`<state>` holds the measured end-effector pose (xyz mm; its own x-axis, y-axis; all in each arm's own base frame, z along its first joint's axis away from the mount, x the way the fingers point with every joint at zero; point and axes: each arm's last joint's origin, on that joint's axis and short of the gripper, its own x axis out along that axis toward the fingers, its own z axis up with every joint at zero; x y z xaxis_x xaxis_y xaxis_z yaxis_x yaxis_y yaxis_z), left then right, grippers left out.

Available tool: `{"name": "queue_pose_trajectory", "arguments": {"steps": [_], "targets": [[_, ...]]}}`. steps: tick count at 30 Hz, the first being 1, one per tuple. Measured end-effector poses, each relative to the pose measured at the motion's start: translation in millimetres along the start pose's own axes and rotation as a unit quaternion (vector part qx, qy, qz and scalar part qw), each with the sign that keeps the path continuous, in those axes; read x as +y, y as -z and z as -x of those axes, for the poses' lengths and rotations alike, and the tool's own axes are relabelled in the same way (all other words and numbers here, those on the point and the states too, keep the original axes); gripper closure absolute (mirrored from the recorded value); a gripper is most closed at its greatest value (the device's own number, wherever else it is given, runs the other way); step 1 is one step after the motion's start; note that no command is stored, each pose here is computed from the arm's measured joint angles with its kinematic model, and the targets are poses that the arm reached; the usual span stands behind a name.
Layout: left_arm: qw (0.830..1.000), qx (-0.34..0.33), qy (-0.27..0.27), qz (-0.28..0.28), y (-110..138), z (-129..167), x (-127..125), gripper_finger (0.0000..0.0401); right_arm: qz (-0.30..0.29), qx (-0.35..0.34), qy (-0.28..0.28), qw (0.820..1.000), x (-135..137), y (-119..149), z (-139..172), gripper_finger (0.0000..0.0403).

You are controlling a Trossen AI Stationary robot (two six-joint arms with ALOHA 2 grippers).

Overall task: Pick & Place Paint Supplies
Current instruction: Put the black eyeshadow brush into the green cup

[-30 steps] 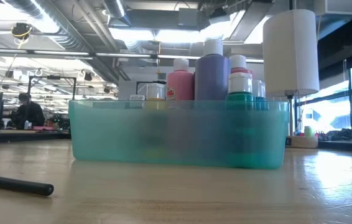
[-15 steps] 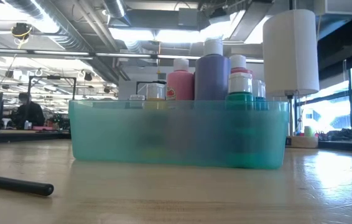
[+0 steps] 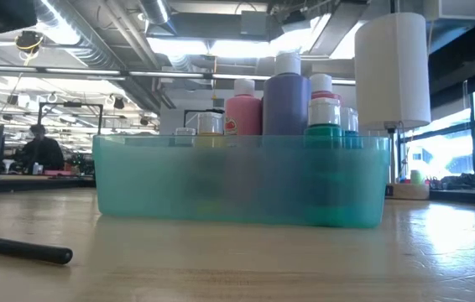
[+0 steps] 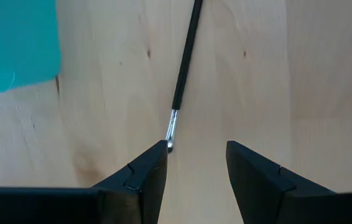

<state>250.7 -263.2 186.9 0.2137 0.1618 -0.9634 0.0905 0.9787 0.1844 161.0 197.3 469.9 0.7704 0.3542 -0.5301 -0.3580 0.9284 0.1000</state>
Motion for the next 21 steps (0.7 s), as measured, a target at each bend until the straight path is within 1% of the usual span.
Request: {"name": "queue_pose_trajectory", "arguments": {"steps": [3,5,8,11,15,18,21], "targets": [[1.0,-0.004,0.02,-0.01,7.5,-4.2,4.2,0.0242,0.011,-0.001,0.023,1.0,1.8,0.5,-7.0,0.0155],[0.999,-0.017,0.04,0.0,12.9,-6.5,8.6,0.0244,0.021,-0.003,0.042,0.999,2.5,0.6,-11.1,0.0155],[0.999,-0.032,0.044,0.003,24.2,-8.8,17.7,0.0253,0.034,-0.009,0.073,0.997,2.0,0.3,-16.1,0.0155],[0.998,-0.038,0.041,0.003,34.5,-10.3,26.6,0.0263,0.032,-0.013,0.098,0.995,-1.2,-0.9,-19.7,0.0155],[0.997,-0.045,0.057,-0.03,46.7,-19.2,33.1,0.0275,0.023,-0.015,0.113,0.993,-8.9,-3.7,-22.3,0.0155],[0.994,-0.064,0.075,-0.041,50.9,-27.5,36.5,0.0286,0.017,-0.015,0.122,0.992,-14.2,-5.5,-24.3,0.0155],[0.995,-0.062,0.072,-0.039,55.2,-32.5,42.8,0.0297,0.006,-0.017,0.132,0.991,-19.8,-7.4,-26.0,0.0155]]}}
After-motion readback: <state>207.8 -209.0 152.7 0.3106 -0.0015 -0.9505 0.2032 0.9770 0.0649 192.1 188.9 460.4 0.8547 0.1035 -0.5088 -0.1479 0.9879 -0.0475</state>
